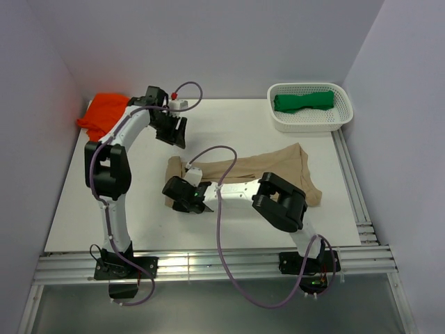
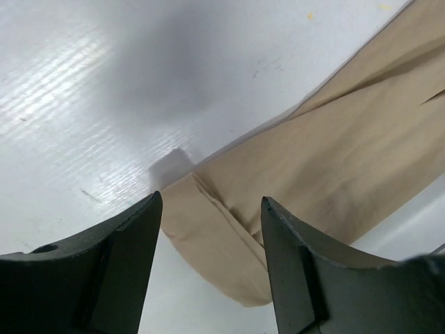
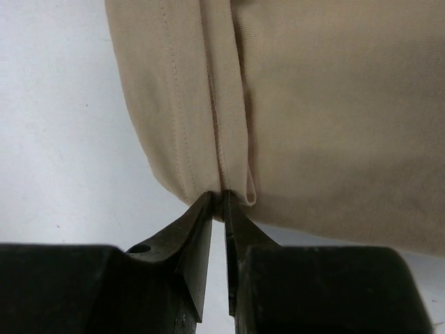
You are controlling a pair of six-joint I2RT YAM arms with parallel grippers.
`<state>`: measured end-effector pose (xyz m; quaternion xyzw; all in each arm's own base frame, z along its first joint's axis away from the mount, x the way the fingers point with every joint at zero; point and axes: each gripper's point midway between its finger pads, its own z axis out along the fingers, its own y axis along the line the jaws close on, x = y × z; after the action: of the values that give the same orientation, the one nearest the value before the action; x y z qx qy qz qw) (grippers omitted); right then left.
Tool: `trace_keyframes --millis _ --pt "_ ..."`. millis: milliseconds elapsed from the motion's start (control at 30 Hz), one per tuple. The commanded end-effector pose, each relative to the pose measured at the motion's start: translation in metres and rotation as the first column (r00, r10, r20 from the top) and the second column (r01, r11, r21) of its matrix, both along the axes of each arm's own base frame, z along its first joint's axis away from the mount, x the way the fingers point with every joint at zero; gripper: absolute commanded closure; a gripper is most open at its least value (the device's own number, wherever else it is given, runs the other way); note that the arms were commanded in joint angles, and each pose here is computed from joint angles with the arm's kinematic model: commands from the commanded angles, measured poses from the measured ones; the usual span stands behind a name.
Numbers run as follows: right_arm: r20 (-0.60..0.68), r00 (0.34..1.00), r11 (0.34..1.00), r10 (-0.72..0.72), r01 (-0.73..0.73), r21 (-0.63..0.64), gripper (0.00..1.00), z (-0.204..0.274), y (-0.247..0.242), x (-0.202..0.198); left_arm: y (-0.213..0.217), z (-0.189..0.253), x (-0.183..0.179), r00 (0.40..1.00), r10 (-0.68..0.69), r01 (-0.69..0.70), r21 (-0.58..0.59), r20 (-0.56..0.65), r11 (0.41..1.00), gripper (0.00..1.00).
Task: Roll the t-shirts
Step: Roll the tshirt
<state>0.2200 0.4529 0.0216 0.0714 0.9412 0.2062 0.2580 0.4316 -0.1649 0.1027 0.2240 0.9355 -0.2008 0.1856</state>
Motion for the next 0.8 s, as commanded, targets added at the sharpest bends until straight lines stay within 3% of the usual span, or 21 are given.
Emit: trace_keyframes --millis 0,267,500,767 --pt "-0.050 0.999 1.000 -0.006 0.005 -0.012 0.81 -0.014 -0.013 -0.005 0.019 0.030 0.004 0.999 0.043 -0.043 -0.070 0.011 0.997 0.34" --pt "-0.072 0.997 1.000 -0.002 0.004 0.027 0.82 -0.017 -0.009 -0.007 0.050 0.000 -0.031 0.993 0.007 -0.029 -0.186 -0.117 0.982 0.28" --pt "-0.072 0.997 0.999 -0.015 0.018 0.038 0.82 -0.016 -0.013 -0.008 0.035 -0.029 -0.051 0.972 -0.042 -0.042 -0.348 -0.230 0.936 0.26" --pt "-0.069 0.997 0.998 -0.034 0.037 0.050 0.82 -0.012 -0.020 -0.009 0.032 -0.059 -0.046 0.951 0.043 -0.152 -0.341 -0.305 0.928 0.30"
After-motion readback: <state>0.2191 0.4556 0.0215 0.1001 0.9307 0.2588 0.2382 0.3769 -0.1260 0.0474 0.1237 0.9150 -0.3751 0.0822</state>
